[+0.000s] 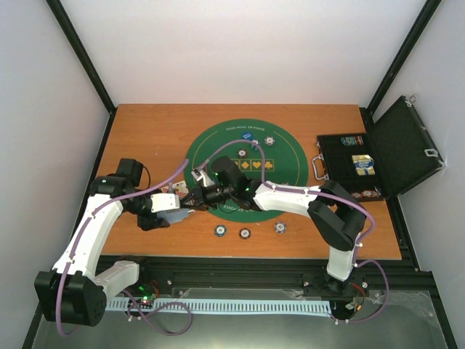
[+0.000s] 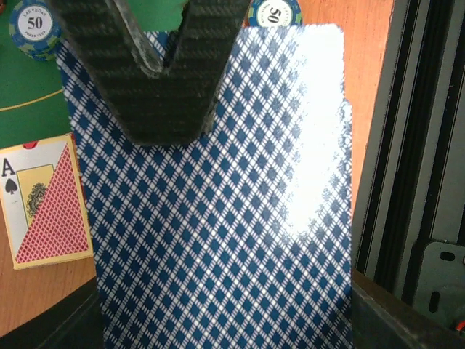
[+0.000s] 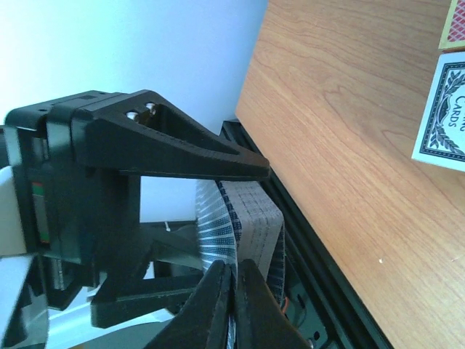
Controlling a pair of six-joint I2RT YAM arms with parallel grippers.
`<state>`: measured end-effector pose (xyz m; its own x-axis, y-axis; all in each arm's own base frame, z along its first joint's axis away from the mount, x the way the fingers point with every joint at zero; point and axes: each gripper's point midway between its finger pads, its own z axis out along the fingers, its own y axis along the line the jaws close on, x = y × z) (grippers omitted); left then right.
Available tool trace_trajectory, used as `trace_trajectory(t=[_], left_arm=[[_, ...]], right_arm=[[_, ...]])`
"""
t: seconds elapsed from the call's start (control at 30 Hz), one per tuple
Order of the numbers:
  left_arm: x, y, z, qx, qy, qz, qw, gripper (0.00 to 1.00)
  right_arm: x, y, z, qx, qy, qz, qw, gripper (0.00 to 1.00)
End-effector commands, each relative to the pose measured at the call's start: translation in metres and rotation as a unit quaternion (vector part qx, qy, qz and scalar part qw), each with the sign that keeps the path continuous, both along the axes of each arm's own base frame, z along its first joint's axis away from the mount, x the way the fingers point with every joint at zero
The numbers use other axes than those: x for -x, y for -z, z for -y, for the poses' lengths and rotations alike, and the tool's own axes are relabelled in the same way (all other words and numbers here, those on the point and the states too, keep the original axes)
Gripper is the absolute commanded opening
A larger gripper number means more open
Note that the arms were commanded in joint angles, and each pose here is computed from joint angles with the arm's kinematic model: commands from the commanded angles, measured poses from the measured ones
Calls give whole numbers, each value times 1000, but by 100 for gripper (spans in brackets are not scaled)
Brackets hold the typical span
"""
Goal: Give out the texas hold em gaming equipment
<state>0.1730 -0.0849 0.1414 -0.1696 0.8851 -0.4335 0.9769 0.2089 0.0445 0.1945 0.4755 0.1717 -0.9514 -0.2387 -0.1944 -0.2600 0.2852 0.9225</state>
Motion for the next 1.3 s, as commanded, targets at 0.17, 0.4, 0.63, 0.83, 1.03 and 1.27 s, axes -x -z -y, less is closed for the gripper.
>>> trace_trajectory(t=[0.17,0.4,0.63,0.83,1.03,1.27], left_arm=[[-4,-10,5,11,12,18,1000,1],[-4,-9,4,8,12,19,1000,1],[-3,-9,3,6,12,19,1000,1],[-3,-10,3,5,13,21,1000,1],[-2,-10,3,4,13,19,1000,1],[-2,-11,1,-1,13,19,1000,1]], right_arm=[[-8,-20,11,-15,17,15,1000,3],[-14,-18,19,-4,19,21,1000,3],[-20,-13,35,7,28,21,999,3],[-31,-22,48,3,37,28,999,3],[-58,-27,67,2,58,31,998,3],[-121,-13,91,24,85,26,996,3]])
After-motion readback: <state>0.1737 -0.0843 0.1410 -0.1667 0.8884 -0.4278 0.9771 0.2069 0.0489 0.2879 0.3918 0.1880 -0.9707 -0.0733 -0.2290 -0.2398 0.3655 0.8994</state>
